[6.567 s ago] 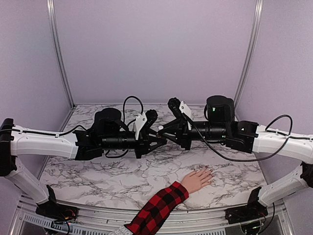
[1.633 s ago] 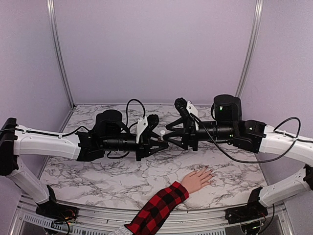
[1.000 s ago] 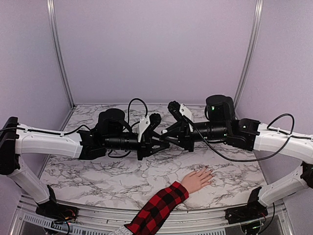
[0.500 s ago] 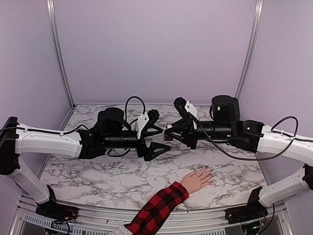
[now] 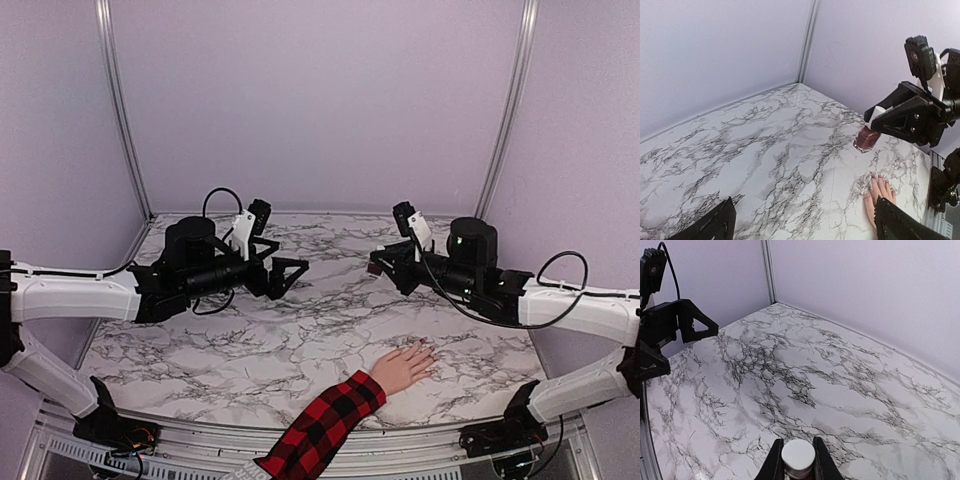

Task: Paint the nails
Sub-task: Set down the nail polish bottle at the center of the board.

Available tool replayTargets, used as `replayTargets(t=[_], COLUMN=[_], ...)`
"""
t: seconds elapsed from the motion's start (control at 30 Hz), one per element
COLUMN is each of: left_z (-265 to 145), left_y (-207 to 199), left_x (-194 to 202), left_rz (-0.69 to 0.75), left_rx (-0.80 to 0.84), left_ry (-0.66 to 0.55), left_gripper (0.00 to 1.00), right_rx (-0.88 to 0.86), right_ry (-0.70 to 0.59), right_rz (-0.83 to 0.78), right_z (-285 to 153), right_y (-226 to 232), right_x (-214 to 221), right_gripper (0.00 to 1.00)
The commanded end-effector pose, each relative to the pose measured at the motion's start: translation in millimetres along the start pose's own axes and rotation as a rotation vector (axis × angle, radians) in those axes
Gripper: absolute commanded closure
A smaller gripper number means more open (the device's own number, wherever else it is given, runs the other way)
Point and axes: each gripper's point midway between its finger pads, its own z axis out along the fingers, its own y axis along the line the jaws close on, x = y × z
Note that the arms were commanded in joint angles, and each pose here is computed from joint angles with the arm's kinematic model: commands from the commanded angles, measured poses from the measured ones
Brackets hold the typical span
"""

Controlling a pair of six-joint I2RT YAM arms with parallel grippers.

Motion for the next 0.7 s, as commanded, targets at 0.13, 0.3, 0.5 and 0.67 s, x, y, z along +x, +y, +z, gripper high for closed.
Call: replayTargets(t=[0.13, 0.3, 0.5, 0.67], left_z=[-16.3, -23.6, -32.9, -33.5], left_y=[32.8, 45.5, 56.5, 59.3], left_x=[-13.9, -9.5, -7.3, -4.0], left_rz=[-0.097, -0.121, -0.138, -0.144], left_rx=[-0.143, -0.188, -0.221, -0.227], left_ry=[-0.088, -0.092, -0.100, -0.095], left_gripper=[0.01, 0.01, 0.01, 0.01], right_rx=[0.022, -0.141, -0.210, -0.239], right_ry=[-0.056, 0.006, 0.059, 0.074], right_rz=[0.031, 0.037, -0.002, -0.011], right_z=[48.4, 83.9, 112.1, 125.5], right_y=[-16.2, 6.7, 24.1, 31.3], right_x=[16.8, 55.8, 91.6, 110.5], right_gripper=[1.00, 1.00, 1.00, 1.00])
